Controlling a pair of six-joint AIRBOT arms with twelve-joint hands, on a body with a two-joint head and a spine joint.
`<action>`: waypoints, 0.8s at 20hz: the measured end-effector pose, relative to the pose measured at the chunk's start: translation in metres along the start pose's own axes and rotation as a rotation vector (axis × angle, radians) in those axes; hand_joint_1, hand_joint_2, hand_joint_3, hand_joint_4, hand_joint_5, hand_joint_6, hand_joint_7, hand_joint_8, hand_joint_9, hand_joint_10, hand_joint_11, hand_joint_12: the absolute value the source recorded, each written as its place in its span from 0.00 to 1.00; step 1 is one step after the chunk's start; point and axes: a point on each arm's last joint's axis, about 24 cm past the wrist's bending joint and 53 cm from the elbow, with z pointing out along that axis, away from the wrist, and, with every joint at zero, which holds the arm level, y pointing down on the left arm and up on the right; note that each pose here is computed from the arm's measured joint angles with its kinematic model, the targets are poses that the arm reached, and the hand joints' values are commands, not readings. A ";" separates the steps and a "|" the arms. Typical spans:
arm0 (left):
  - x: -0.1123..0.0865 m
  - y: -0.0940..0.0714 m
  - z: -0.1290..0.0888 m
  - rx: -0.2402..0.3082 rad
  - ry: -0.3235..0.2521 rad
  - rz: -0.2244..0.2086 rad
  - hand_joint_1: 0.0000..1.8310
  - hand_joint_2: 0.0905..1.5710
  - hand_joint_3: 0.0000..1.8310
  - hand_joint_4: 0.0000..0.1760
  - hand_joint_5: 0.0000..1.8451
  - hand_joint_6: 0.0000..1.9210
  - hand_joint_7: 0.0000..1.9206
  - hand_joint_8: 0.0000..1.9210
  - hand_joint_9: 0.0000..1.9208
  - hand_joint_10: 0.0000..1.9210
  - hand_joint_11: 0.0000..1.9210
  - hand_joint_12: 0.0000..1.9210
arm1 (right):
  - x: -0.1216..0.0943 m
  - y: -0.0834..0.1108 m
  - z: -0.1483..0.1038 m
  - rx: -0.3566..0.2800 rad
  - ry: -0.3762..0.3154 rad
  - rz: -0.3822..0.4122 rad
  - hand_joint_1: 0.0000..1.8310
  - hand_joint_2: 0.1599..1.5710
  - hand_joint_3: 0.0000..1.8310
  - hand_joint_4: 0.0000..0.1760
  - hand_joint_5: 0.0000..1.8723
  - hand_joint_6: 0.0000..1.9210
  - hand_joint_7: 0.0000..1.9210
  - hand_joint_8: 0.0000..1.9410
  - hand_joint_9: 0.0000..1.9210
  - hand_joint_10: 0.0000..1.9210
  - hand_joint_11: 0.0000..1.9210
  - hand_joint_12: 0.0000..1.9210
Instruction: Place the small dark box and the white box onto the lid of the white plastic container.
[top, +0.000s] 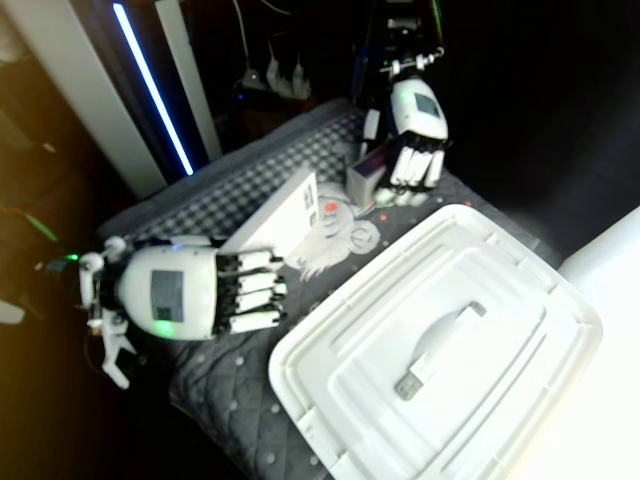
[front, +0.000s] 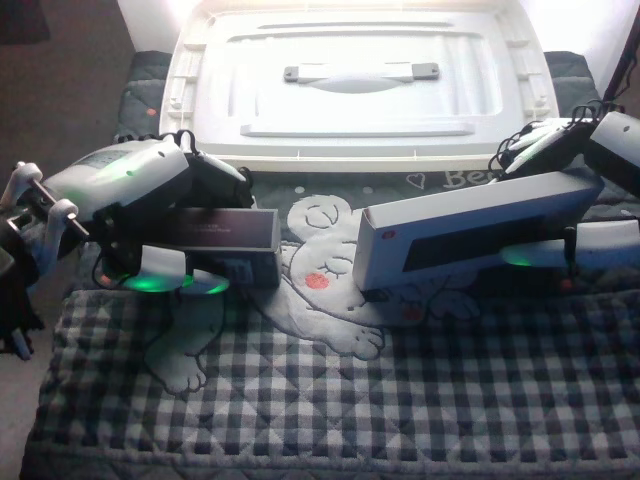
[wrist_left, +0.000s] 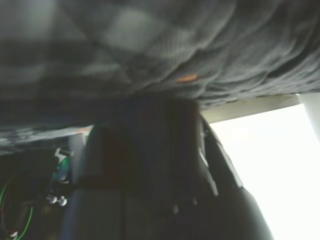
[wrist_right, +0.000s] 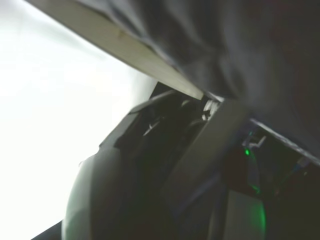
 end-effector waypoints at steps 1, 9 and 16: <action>0.001 0.001 0.000 -0.003 0.004 -0.003 0.76 0.66 0.00 0.00 0.52 0.46 0.56 0.44 0.53 0.53 0.41 0.53 | 0.000 0.000 0.000 0.000 0.000 0.000 0.66 0.61 0.00 0.00 0.69 0.18 0.43 0.64 0.29 0.82 0.14 1.00; -0.017 -0.009 0.003 0.035 -0.050 -0.012 0.68 0.68 0.00 0.00 0.55 0.39 0.53 0.58 0.51 0.22 0.32 0.56 | -0.001 0.007 0.000 -0.023 -0.001 -0.013 0.65 0.62 0.00 0.00 0.63 0.33 0.55 0.61 0.56 0.81 0.52 0.98; -0.095 -0.054 0.019 0.166 -0.233 0.033 0.65 0.73 0.00 0.06 0.47 0.56 0.46 0.63 0.47 0.29 0.35 0.59 | -0.042 0.063 0.016 -0.171 -0.083 -0.079 0.71 0.61 0.00 0.00 0.61 0.28 0.67 0.34 0.66 0.40 0.55 0.75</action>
